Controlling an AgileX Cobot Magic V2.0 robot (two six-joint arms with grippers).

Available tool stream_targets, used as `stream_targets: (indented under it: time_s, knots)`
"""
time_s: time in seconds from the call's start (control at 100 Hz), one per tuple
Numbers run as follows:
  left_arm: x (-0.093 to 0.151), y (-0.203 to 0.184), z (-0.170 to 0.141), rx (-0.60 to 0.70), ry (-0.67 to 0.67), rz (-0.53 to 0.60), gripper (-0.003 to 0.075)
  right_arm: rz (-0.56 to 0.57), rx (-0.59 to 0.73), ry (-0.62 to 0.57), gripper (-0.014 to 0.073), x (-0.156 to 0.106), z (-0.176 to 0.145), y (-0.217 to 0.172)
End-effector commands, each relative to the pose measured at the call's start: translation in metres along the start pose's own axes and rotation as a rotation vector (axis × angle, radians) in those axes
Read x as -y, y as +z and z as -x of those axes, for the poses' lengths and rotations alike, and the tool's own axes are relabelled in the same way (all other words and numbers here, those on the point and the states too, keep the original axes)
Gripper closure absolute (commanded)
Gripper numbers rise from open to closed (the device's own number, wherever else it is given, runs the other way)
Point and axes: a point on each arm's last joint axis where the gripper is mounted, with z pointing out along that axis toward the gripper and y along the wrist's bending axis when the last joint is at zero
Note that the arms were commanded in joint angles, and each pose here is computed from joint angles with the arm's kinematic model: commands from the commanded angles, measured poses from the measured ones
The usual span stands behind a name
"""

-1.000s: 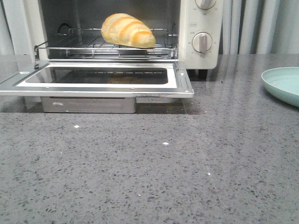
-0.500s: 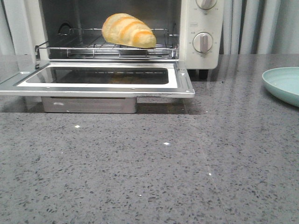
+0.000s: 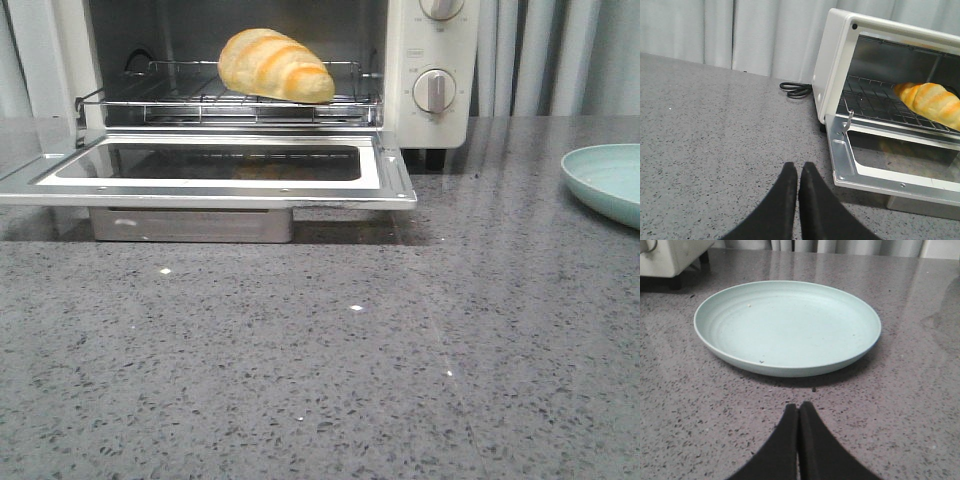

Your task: Put bread in oven

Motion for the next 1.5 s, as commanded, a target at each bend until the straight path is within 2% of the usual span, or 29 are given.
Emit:
stream_targets:
  time_s: [0.0,0.26,0.63,0.86,1.49]
  knots:
    - [0.002,-0.001,0.015,0.091,-0.023,-0.005,0.0741,-0.015,0.123,-0.015,0.067,0.002,0.012,-0.003]
    - [0.002,-0.001,0.015,0.091,-0.023,-0.005,0.0741,-0.017,0.101,0.036,0.067,0.001,-0.007,0.004]
    - [0.002,-0.001,0.015,0.091,-0.023,-0.005,0.0741,0.033,0.092,0.012,0.067,-0.002,-0.008,0.005]
    - [0.002,-0.001,0.015,0.091,-0.023,-0.005,0.0741,0.035,-0.01,0.011,0.067,-0.002,-0.018,0.005]
    - [0.002,-0.001,0.015,0.091,-0.023,-0.005,0.0741,0.036,-0.024,0.01,0.067,-0.002,-0.019,0.005]
